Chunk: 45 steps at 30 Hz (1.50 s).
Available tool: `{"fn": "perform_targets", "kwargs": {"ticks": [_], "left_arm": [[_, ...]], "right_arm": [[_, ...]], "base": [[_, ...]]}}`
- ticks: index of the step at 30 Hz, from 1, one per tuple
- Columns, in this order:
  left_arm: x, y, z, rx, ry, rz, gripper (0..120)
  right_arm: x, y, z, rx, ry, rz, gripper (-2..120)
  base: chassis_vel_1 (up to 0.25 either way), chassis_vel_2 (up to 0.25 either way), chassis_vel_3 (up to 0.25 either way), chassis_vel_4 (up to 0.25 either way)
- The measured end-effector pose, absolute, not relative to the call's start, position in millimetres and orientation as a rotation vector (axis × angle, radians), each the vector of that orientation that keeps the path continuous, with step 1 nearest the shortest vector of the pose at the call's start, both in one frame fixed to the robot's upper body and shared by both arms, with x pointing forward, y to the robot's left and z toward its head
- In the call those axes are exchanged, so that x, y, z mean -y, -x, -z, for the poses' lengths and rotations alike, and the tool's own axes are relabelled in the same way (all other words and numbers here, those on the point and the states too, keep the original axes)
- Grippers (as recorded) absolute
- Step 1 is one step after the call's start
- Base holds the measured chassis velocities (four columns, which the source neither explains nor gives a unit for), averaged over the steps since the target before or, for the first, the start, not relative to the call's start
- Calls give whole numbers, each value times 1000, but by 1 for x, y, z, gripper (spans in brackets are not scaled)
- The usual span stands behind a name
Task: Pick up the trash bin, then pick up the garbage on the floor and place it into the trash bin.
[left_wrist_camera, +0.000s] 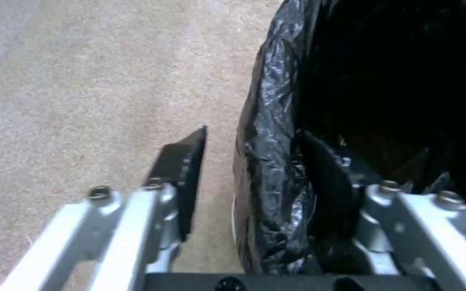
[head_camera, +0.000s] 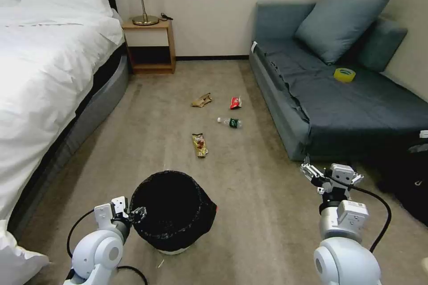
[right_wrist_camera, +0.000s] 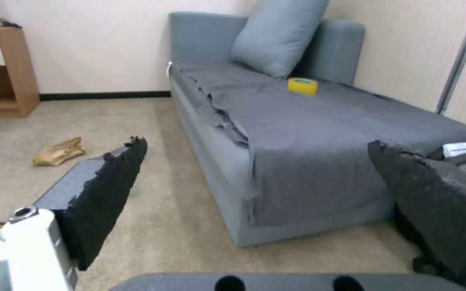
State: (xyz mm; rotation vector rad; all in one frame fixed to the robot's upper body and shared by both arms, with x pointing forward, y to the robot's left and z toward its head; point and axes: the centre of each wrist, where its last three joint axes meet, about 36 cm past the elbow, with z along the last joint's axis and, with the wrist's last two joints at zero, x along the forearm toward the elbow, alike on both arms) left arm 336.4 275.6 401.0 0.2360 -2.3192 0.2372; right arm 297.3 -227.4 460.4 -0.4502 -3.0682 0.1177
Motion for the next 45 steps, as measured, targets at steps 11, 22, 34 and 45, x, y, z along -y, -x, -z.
{"fn": "perform_targets", "kwargs": {"ticks": [11, 22, 34, 45], "left_arm": [[-277, -339, -398, 2312, -247, -269, 7], [-288, -331, -413, 2340, -293, -283, 4], [-294, -309, -472, 2523, -431, -150, 3], [-290, -305, -474, 2539, -455, -143, 3]], "right_arm": [[228, -299, -459, 3069, 458, -116, 100], [229, -300, -455, 3136, 440, -44, 100], [233, -299, -457, 3258, 350, 72, 100], [233, -299, -449, 3286, 253, 92, 100]], "base": [[0, 0, 0, 0], [0, 0, 0, 0], [0, 0, 0, 0], [0, 0, 0, 0]]}}
